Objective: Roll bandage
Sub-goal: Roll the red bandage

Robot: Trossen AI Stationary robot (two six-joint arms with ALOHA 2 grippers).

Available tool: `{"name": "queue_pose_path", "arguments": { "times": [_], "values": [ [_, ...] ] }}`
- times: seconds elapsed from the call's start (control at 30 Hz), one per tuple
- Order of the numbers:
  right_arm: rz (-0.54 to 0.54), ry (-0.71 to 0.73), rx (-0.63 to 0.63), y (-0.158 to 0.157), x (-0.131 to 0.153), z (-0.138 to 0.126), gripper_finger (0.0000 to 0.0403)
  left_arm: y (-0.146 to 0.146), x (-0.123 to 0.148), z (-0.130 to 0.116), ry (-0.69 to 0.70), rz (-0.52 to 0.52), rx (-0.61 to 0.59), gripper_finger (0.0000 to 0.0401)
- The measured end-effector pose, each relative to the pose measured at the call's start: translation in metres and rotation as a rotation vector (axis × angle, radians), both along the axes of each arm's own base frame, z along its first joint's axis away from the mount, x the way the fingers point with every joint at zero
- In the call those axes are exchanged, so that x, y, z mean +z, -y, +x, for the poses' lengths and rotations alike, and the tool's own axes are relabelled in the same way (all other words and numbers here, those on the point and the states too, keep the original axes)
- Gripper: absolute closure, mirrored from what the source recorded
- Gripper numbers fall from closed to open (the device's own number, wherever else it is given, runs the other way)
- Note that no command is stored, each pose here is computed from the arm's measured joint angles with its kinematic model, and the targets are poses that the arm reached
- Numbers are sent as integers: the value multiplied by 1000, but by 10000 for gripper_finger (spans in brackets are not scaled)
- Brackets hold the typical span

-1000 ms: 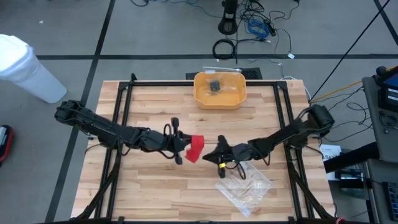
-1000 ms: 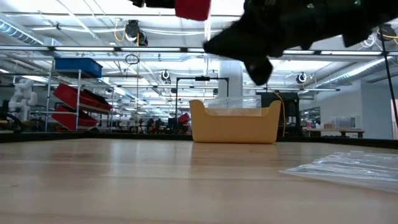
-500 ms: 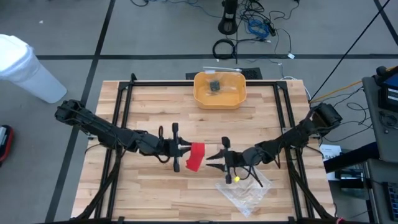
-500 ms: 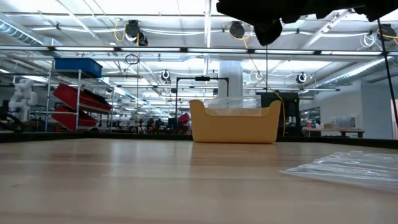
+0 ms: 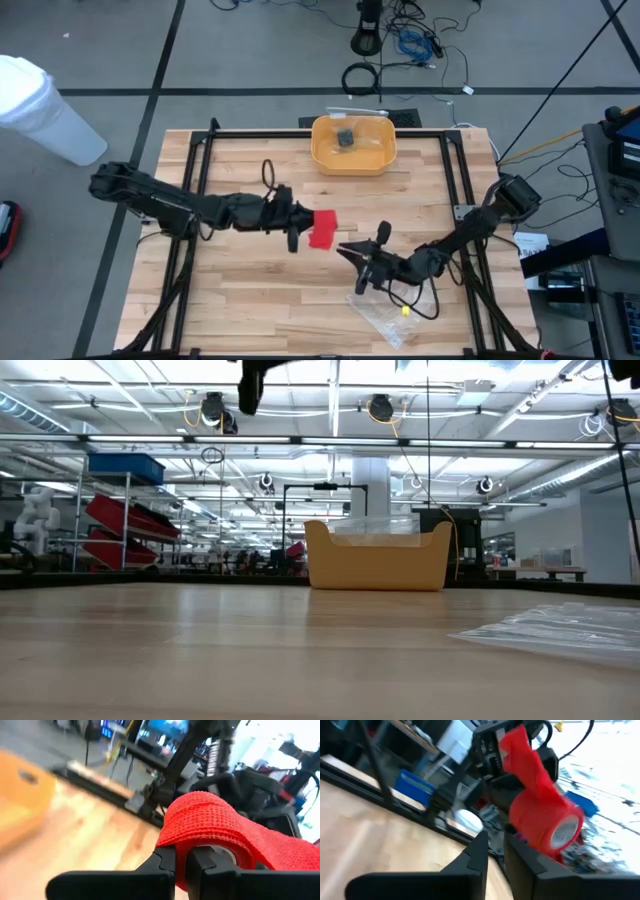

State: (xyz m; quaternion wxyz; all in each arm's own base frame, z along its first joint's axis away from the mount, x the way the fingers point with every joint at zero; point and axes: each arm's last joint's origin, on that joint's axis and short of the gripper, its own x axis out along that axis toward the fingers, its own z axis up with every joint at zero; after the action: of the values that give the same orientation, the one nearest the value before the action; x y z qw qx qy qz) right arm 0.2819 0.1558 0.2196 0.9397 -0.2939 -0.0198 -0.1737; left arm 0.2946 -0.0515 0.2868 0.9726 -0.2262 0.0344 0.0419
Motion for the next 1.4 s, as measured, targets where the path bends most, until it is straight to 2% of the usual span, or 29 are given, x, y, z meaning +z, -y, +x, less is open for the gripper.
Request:
{"name": "queue_pose_path", "arguments": {
  "times": [0.13,0.3,0.5,0.63,0.77,1.17,1.4],
  "values": [
    [-56,-6,-75,7,5,11,358,-9,-11,8,-39,-147,1,390],
    [-78,21,-122,13,21,23,341,-13,-26,18,-80,-215,3,390],
    [-64,23,-132,13,23,24,309,-13,-30,22,-71,-217,-6,390],
    [-59,-10,-182,10,20,22,303,-13,-28,23,-49,-187,-13,390],
    [-135,-82,-219,4,16,19,303,-12,-28,22,-56,-140,-18,390],
    [-245,-114,-235,7,19,20,303,-13,-28,22,-59,-85,4,390],
    [-333,-126,-186,16,18,27,303,-13,-29,22,-64,-79,-7,390]
  ]
}}
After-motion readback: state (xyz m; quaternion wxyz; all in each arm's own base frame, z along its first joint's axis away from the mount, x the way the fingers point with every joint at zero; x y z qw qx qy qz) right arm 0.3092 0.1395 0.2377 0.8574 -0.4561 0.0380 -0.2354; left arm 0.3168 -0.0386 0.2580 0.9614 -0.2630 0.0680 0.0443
